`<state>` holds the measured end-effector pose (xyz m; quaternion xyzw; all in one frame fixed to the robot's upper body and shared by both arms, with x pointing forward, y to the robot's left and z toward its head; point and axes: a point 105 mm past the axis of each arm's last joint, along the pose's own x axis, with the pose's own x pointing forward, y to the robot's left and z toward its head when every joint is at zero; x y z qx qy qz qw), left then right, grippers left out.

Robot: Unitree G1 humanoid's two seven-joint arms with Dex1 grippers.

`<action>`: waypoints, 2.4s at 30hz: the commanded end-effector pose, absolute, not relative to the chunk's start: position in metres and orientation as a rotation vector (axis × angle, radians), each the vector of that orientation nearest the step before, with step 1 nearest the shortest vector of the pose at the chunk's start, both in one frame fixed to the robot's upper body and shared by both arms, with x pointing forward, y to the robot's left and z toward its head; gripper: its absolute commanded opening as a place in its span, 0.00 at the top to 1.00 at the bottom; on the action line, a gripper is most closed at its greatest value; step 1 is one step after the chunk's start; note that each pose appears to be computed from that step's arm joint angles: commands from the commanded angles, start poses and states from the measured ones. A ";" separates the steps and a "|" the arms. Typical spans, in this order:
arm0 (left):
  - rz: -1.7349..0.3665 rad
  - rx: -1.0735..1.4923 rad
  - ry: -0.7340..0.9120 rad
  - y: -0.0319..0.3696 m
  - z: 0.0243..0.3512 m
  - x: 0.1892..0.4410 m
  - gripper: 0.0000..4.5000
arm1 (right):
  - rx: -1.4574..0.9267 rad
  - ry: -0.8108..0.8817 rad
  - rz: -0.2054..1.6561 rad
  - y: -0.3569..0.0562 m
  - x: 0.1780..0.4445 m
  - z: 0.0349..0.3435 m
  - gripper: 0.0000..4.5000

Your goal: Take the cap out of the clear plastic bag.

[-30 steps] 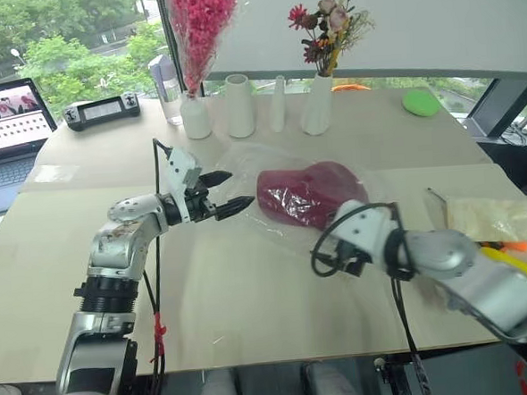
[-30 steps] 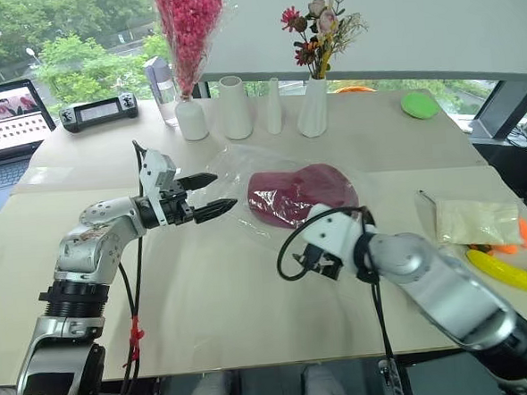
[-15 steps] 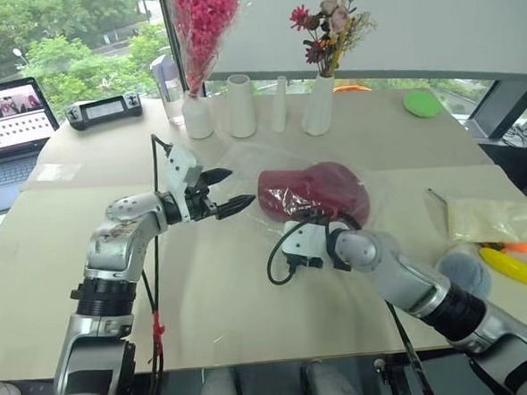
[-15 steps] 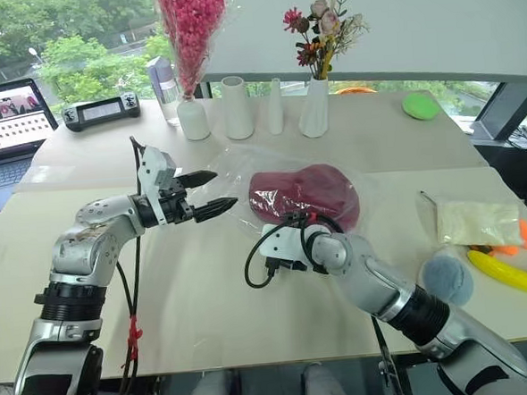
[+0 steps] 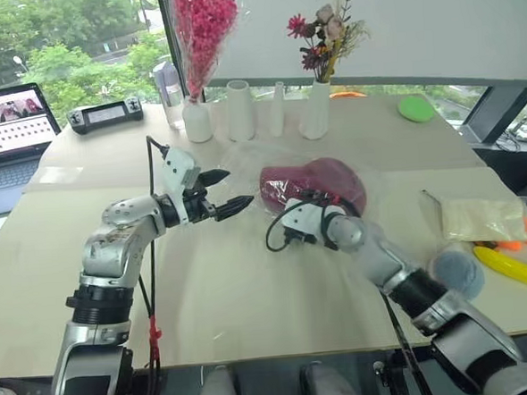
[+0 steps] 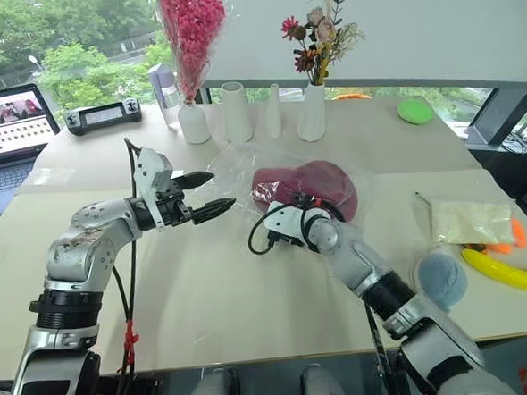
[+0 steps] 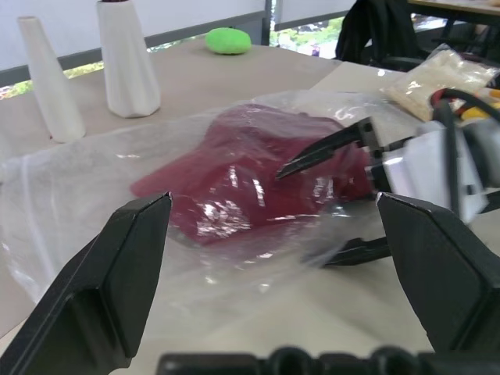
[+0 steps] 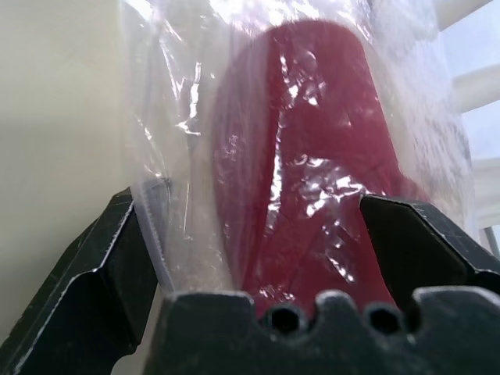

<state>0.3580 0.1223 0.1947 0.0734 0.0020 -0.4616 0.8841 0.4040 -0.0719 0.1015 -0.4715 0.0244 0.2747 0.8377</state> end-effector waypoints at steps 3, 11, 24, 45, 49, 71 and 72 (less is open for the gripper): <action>-0.963 0.166 -0.063 0.120 0.211 0.355 0.00 | -1.031 0.282 0.460 -0.114 0.419 0.041 0.00; -0.952 0.166 -0.067 0.124 0.213 0.353 0.00 | -0.978 0.309 0.463 -0.114 0.424 0.030 0.38; -0.878 0.188 -0.037 0.155 0.213 0.352 0.00 | -1.014 -0.015 0.414 -0.111 0.433 0.095 0.99; -0.745 0.169 -0.098 0.201 0.249 0.346 0.00 | -1.626 -0.383 1.323 -0.116 0.325 0.052 0.99; -0.770 0.165 -0.088 0.193 0.247 0.347 0.00 | -1.737 -0.417 1.189 -0.142 0.363 0.076 0.99; -0.920 0.123 -0.060 0.153 0.239 0.358 0.00 | -1.337 -0.074 0.403 -0.265 0.416 0.178 0.08; -0.927 0.123 -0.058 0.152 0.238 0.358 0.00 | -1.246 -0.082 0.419 -0.262 0.408 0.187 0.08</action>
